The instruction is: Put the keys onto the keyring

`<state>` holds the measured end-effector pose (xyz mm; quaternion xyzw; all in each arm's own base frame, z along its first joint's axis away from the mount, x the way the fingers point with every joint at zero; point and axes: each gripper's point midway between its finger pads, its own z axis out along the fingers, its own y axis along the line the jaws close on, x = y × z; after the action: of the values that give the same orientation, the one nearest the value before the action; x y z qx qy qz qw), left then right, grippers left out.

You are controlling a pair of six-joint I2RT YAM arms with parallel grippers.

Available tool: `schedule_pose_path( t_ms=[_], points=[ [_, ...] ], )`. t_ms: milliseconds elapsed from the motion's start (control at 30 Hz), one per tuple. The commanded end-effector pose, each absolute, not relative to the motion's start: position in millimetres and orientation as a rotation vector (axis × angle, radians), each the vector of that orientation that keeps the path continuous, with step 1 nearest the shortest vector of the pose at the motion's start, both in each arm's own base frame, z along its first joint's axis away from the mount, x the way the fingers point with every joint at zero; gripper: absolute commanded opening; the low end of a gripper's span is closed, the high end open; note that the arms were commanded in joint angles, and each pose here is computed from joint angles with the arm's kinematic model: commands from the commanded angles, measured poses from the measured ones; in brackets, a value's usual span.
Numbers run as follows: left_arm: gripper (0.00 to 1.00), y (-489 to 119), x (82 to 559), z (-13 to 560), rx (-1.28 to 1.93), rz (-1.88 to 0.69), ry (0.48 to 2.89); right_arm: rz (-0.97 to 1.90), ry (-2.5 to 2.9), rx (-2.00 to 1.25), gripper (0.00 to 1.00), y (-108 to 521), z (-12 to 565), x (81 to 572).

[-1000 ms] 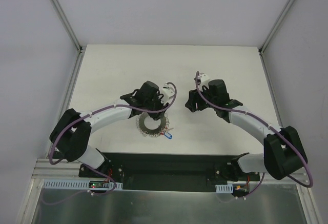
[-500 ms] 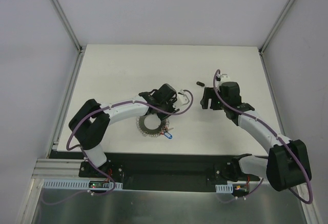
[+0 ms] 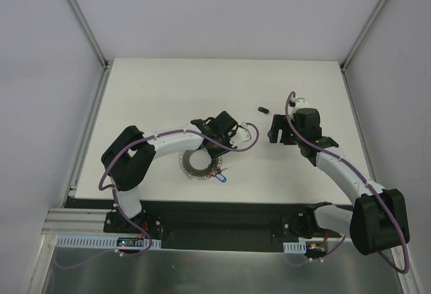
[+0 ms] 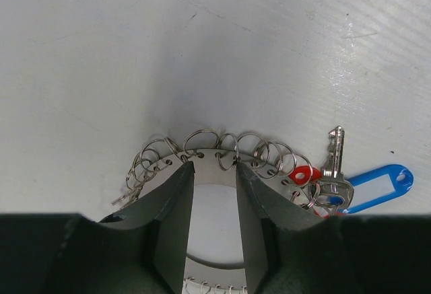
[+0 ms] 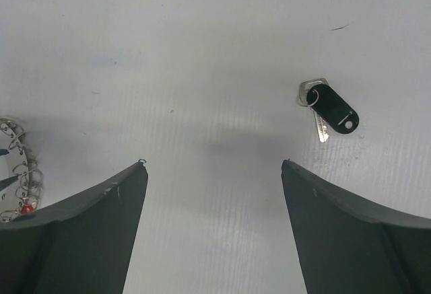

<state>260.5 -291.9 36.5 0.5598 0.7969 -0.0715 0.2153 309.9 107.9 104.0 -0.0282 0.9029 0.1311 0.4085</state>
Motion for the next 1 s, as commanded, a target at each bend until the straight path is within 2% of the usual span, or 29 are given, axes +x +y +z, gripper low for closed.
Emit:
schedule_pose_path(
  t_ms=[0,700,967],
  points=[
    [0.31,-293.6,262.1,40.7,1.612,-0.159,2.187,0.336,2.259,-0.062,0.84,105.9,110.4,311.2],
    [0.33,-301.5,266.4,34.3,1.643,-0.146,2.186,0.362,2.271,-0.076,0.83,110.5,107.0,314.9],
    [0.30,-302.2,263.8,28.8,1.648,-0.161,2.202,0.367,2.273,-0.084,0.83,111.3,106.3,315.5]
  ],
)
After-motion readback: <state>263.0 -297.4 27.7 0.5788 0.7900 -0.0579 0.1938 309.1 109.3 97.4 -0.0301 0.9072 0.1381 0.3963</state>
